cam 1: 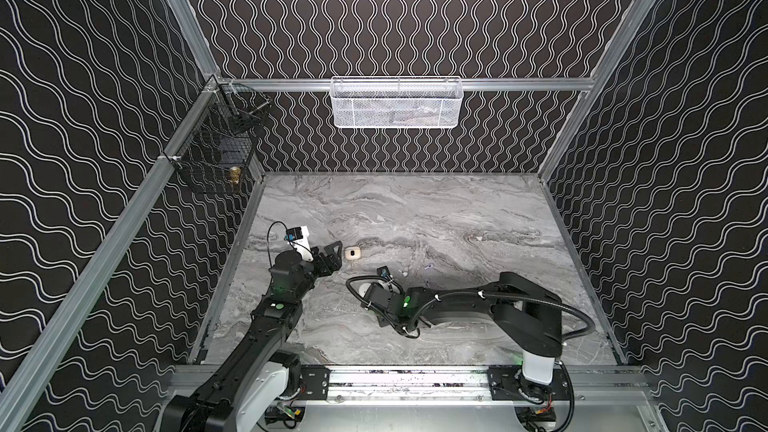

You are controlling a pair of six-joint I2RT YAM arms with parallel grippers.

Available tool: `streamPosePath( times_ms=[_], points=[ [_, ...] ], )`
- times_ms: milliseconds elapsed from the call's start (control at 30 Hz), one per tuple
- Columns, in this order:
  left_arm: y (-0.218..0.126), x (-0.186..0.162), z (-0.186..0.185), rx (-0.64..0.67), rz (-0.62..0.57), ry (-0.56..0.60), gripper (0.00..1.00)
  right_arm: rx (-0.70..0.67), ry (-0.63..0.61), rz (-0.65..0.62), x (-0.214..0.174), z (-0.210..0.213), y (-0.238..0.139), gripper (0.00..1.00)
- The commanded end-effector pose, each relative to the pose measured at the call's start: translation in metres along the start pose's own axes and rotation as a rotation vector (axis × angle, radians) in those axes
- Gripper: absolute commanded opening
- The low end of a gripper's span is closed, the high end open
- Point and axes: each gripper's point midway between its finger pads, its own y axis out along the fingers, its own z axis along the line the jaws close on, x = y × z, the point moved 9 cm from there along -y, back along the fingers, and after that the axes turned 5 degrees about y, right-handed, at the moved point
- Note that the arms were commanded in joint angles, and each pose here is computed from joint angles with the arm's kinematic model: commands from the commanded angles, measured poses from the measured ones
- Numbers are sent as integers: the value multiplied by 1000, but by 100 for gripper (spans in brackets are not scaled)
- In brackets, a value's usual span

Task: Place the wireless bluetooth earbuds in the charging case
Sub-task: 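Close the right gripper on the lavender case and lift it, then carry the lavender case toward the left gripper while the left gripper reaches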

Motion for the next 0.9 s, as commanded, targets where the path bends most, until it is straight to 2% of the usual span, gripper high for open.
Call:
streamPosePath(
  times_ms=[0, 100, 167, 267, 367, 433, 500, 667, 767, 867],
  points=[
    [-13, 22, -9, 28, 25, -9, 93, 95, -57, -240, 40, 6, -34, 36],
    [-41, 52, -28, 13, 20, 82, 95, 99, -95, -496, 79, -6, -78, 34],
    [-63, 68, -39, -9, -5, 154, 91, 136, -96, -648, 101, -22, -110, 31],
    [-83, 69, -45, -43, -7, 183, 87, 239, -73, -832, 123, -42, -157, 31],
    [-91, 65, -52, -118, 51, 189, 85, 328, -155, -967, 127, -44, -188, 32],
    [-94, 64, -58, -183, 88, 188, 83, 371, -238, -1006, 128, -40, -196, 32],
    [-95, 63, -63, -242, 109, 190, 77, 401, -347, -1031, 126, -33, -197, 27],
    [-102, 65, -72, -329, 122, 180, 72, 450, -569, -1125, 106, -33, -196, 22],
    [-104, 66, -80, -431, 116, 160, 69, 413, -642, -1172, 98, -37, -191, 19],
    [-105, 68, -89, -532, 113, 146, 65, 374, -689, -1166, 97, -37, -188, 15]
  ],
)
